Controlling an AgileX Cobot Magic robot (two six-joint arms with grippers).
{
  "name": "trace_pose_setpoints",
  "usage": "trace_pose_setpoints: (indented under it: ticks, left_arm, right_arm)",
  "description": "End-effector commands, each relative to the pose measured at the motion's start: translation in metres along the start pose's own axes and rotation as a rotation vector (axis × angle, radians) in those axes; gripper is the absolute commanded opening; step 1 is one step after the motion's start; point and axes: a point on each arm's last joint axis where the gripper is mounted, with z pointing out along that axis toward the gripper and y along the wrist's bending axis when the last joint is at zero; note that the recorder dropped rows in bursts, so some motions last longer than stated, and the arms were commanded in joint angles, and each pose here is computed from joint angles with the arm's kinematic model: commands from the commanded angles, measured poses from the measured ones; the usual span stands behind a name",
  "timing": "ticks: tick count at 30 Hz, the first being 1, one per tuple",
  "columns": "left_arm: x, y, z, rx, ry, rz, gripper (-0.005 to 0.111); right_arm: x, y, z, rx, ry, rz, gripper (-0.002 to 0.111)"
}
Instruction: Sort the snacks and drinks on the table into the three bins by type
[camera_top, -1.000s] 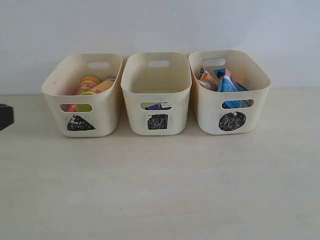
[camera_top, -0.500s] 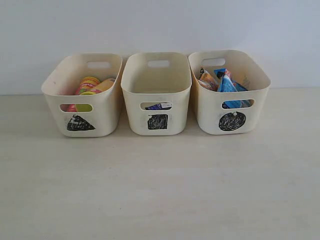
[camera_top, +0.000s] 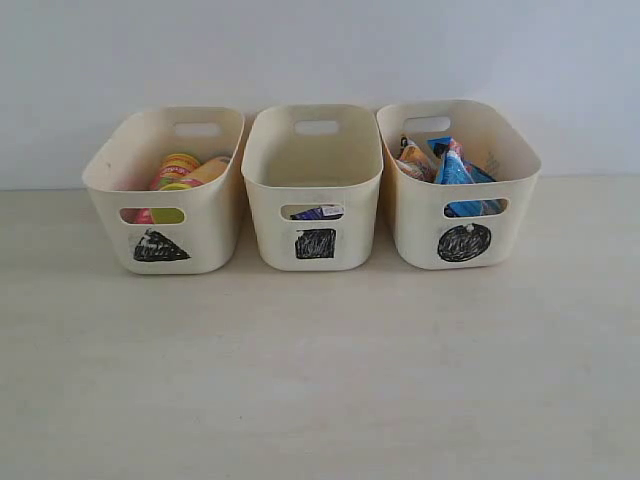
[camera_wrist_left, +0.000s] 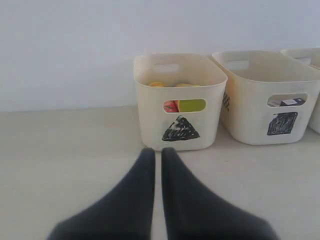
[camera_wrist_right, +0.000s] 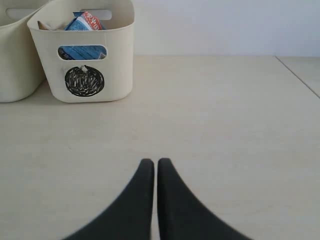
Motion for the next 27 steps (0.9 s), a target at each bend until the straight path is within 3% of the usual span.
trace_pose_setpoints:
  ticks: [1, 4, 12, 27]
  left_arm:
    - [0.002, 0.0, -0.004, -0.003, -0.06, -0.023, 0.004]
    - [0.005, 0.0, -0.01, 0.0, -0.067, -0.025, 0.004]
    - [0.02, 0.0, -0.011, -0.009, 0.098, -0.023, 0.004]
    - [0.019, 0.0, -0.011, -0.01, 0.094, -0.021, 0.004]
  right_arm:
    - [0.001, 0.0, 0.0, 0.0, -0.006, -0.001, 0.0]
    - [0.001, 0.0, 0.0, 0.0, -0.006, -0.001, 0.0]
    - [0.001, 0.0, 0.0, 0.0, -0.006, -0.001, 0.0]
    - [0.001, 0.0, 0.0, 0.0, -0.006, -0.001, 0.0]
